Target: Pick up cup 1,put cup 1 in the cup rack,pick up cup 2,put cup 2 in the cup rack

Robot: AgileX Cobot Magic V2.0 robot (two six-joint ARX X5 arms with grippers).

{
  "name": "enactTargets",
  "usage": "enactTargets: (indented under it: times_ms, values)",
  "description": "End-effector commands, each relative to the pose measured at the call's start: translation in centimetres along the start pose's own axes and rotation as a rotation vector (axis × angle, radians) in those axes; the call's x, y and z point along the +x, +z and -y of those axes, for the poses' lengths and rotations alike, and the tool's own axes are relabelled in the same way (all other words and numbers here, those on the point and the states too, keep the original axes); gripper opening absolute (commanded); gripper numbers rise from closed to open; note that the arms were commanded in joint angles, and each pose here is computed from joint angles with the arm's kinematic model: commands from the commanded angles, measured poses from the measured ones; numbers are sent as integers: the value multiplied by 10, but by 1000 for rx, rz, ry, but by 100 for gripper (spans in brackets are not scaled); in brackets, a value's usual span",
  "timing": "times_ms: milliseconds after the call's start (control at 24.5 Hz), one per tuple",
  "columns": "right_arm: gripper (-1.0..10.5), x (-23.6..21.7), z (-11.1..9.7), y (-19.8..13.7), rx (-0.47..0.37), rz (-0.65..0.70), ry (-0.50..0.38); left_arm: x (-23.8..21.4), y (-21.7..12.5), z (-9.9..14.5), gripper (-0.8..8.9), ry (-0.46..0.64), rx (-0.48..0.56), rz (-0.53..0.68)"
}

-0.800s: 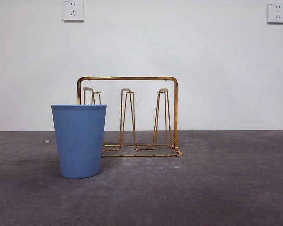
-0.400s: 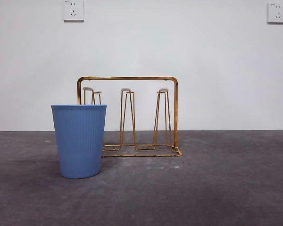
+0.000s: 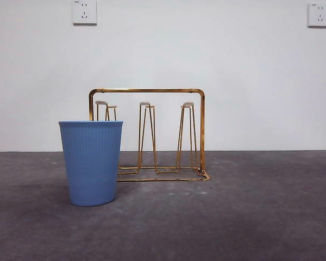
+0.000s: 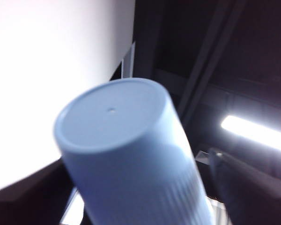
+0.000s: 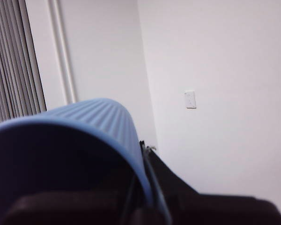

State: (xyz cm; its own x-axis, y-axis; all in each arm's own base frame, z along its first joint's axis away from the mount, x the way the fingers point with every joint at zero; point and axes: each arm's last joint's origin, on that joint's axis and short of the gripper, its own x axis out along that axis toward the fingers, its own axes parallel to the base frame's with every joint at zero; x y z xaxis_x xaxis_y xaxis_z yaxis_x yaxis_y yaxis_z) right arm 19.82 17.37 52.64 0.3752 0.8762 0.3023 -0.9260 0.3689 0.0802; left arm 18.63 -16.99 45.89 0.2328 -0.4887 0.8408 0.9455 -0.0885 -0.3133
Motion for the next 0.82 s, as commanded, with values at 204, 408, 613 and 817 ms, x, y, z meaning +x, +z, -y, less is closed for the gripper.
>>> enactTargets:
  times_ms: [204, 408, 613, 817]
  values:
    - [-12, 2, 2, -3, -6, -2, -20, 0, 2, 2, 119, -3, 16, 29]
    - [-12, 2, 2, -4, -6, -10, -21, 0, 2, 1, -8, 5, 15, 32]
    - [113, 1, 3, -7, 12, -44, -27, 0, 2, 1, -8, 9, 15, 29]
    - [230, -3, 1, -7, 28, -81, -37, 0, 2, 0, -8, 10, 19, 22]
